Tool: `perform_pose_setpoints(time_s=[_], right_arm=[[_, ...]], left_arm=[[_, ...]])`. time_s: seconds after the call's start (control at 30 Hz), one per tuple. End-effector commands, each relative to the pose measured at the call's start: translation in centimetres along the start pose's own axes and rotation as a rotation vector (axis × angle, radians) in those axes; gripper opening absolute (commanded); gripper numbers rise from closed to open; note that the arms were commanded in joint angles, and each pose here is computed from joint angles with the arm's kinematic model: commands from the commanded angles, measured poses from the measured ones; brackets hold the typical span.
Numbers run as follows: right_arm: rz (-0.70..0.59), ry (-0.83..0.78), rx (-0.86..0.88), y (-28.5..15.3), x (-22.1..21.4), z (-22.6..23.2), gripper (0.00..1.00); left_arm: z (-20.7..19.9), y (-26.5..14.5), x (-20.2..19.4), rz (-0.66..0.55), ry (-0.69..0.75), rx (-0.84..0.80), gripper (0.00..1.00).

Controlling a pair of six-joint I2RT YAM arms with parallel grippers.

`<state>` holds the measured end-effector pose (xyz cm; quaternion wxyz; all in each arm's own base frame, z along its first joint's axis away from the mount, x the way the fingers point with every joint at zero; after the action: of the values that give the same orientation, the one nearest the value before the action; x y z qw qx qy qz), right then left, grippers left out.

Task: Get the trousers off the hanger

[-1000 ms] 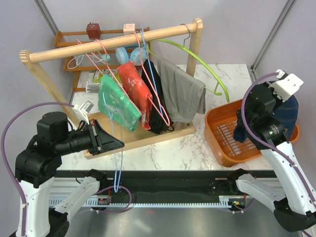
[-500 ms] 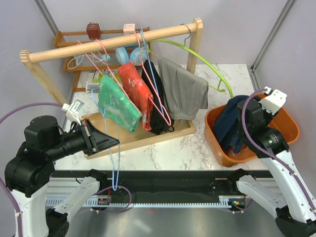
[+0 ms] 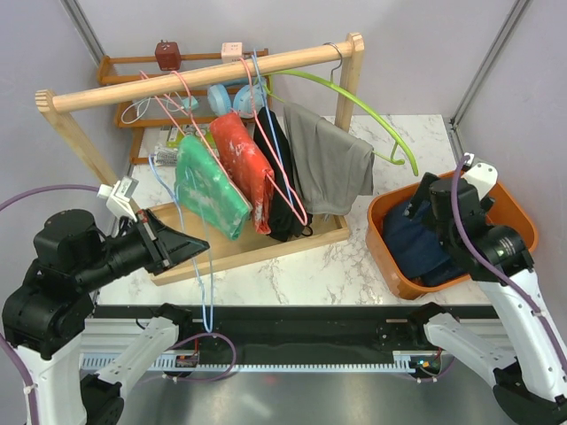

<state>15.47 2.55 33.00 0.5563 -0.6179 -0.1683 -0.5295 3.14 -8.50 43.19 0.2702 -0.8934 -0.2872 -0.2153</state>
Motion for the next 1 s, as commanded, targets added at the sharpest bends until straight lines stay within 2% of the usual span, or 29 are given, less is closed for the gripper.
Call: perform_pose_setpoints(time_s=[0.0, 0.13, 0.27, 0.37, 0.57, 0.8, 0.97], right_arm=[[0.089, -0.001, 0.250, -3.4, 1.1, 1.0, 0.98], [0.103, -0.015, 0.464, -6.6, 3.1, 2.0, 0.98], [0.179, -0.078, 0.618, -7.7, 3.3, 3.6, 0.98], [0.186, -0.108, 0.710, -8.1, 3.3, 4.3, 0.98], [0.170, -0.185, 0.792, -8.6, 3.9, 4.9, 0.98], [0.178, -0.204, 0.870, -9.4, 4.3, 5.5, 0.98], [0.177, -0.225, 0.887, -9.4, 4.7, 5.9, 0.98]], left_arm=[[-2.2, 0.0, 2.4, -0.103, 0.015, -0.069, 0.02], [-3.8, 0.7, 4.2, -0.085, 0.024, -0.112, 0.02], [-4.6, 1.6, 6.1, -0.114, 0.006, -0.093, 0.02], [-4.8, 2.3, 7.3, -0.148, 0.011, -0.066, 0.02], [-5.5, 3.1, 9.2, -0.197, -0.023, -0.046, 0.02], [-5.1, 1.2, 9.4, -0.359, -0.084, 0.032, 0.02], [-5.5, 1.0, 10.6, -0.409, -0.072, 0.056, 0.02]])
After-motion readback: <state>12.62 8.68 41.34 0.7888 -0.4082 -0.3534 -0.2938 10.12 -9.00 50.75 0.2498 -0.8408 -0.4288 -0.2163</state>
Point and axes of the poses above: each gripper's point midway between its finger pads, its own y axis out along the fingers, its own z axis along the line the jaws close on, x = y × z, the point moved 8 cm from there along -y, back along the fingers, and after that the axes turned 4 degrees about y, right-handed, at the moved point
